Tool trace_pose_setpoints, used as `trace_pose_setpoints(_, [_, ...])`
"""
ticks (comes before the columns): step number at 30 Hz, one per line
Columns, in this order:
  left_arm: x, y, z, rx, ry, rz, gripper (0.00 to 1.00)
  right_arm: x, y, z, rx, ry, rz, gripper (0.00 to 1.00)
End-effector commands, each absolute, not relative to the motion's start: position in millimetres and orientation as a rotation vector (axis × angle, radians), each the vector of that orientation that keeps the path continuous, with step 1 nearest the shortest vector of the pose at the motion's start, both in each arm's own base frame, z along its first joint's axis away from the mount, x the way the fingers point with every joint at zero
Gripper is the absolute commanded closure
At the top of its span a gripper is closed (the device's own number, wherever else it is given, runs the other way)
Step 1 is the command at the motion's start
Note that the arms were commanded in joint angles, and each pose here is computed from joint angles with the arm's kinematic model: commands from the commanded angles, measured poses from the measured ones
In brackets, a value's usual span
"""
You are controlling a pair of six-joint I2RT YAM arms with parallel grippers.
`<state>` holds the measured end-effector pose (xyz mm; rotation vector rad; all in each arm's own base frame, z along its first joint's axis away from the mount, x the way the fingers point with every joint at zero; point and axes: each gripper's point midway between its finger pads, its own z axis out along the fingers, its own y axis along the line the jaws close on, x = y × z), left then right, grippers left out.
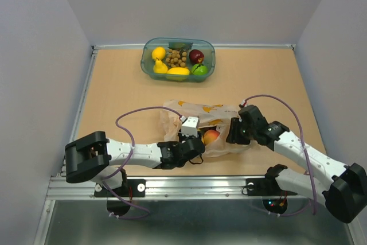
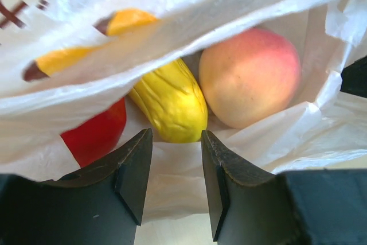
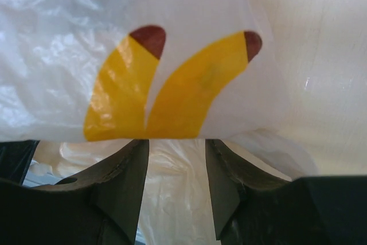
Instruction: Untie the knot of the plastic bag and take out the fruit
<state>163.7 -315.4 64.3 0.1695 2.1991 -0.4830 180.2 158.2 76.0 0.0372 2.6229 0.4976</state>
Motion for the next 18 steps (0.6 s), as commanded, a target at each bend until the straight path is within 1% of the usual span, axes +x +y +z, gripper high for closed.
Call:
trace_pose_setpoints(1, [173, -317, 80, 0.126, 2.14, -0.509, 0.49, 198, 147, 85, 0.13, 2.565, 0.389, 0.5])
trace_pose_setpoints(3, [174, -318, 82, 0.126, 2.134, -0.511, 0.49, 201, 155, 102, 0.074, 2.532, 0.445, 0.5])
trace_pose_setpoints(4, [175, -319, 84, 0.121, 2.127, -0.518, 0.49, 203, 167, 125, 0.017, 2.481, 0.528, 0.5])
trace_pose_setpoints(6, [177, -320, 87, 0.115, 2.116, -0.531, 0.49, 201, 181, 149, -0.051, 2.438, 0.61, 0.5])
trace_pose_setpoints(7, [178, -323, 90, 0.113, 2.106, -0.544, 0.48, 203, 192, 175, -0.105, 2.383, 0.679, 0.5])
trace_pose_setpoints(10, [179, -329, 95, 0.115, 2.092, -0.569, 0.48, 197, 214, 212, -0.21, 2.325, 0.811, 0.5])
trace_pose_setpoints(12, [179, -329, 97, 0.108, 2.089, -0.573, 0.48, 199, 221, 218, -0.233, 2.318, 0.834, 0.5])
trace_pose_setpoints(17, [180, -322, 97, 0.088, 2.084, -0.566, 0.48, 208, 240, 203, -0.291, 2.343, 0.834, 0.5])
trace_pose_setpoints(18, [180, -321, 97, 0.082, 2.087, -0.567, 0.48, 208, 241, 189, -0.297, 2.365, 0.829, 0.5])
